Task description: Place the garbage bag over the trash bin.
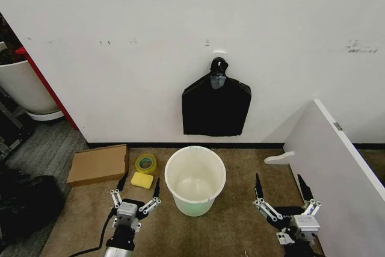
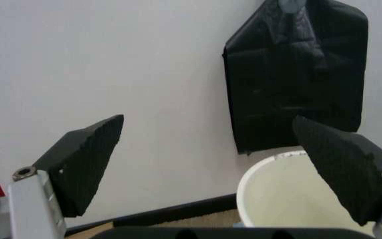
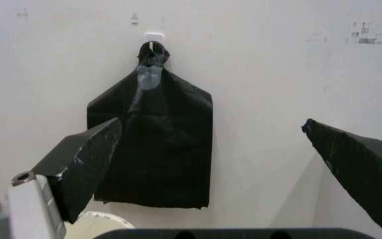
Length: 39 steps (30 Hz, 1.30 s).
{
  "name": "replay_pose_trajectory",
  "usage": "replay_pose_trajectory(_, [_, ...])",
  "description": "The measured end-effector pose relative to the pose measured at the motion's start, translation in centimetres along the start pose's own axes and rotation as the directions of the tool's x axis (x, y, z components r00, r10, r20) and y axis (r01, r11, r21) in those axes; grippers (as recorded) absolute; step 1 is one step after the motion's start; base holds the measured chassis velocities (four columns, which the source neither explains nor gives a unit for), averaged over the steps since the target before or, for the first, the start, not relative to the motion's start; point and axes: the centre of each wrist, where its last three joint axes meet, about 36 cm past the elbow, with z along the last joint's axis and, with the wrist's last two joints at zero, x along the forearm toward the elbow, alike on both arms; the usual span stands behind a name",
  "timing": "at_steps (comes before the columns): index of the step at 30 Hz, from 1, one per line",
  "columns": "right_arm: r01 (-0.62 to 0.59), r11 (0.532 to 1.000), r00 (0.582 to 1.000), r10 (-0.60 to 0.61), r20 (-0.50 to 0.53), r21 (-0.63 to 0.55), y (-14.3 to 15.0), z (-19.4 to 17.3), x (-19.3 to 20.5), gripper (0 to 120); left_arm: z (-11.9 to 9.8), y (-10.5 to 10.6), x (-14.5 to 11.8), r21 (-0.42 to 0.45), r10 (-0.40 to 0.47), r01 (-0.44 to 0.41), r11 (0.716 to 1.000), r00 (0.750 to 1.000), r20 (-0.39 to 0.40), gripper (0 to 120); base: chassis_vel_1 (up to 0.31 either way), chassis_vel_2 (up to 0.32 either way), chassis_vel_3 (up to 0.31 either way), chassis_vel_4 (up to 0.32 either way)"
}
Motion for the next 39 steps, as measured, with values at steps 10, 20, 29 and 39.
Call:
replay_pose_trajectory(10, [-0.023, 0.995, 0.998, 0.017, -0.059, -0.096, 0.2, 2.8, -1.7, 100, 0.5, 0.4, 1.2, -0.029, -0.014, 0.014, 0.999, 1.0, -0.009, 100, 0.0, 0.0, 0.0, 0.0])
replay_pose_trajectory(20, [0.077, 0.882, 0.978, -0.157, -0.137, -0.466, -0.1, 3.9, -7.4, 100, 1.3, 0.2, 2.4, -0.027, -0.017, 0.017, 0.999, 1.0, -0.003, 100, 0.0, 0.0, 0.0, 0.0])
replay_pose_trajectory(29, [0.108, 0.697, 0.96, -0.257, -0.107, -0.709, -2.5, 5.1, -13.0, 100, 2.4, 0.6, 0.9, -0.014, 0.032, -0.031, 0.999, 0.999, 0.044, 100, 0.0, 0.0, 0.0, 0.0])
replay_pose_trajectory(39, [0.19, 0.42, 0.942, -0.333, 0.044, -0.888, -3.3, 5.7, -22.4, 100, 2.9, 0.3, 1.7, 0.002, 0.028, -0.028, 1.0, 0.998, 0.052, 100, 0.0, 0.0, 0.0, 0.0])
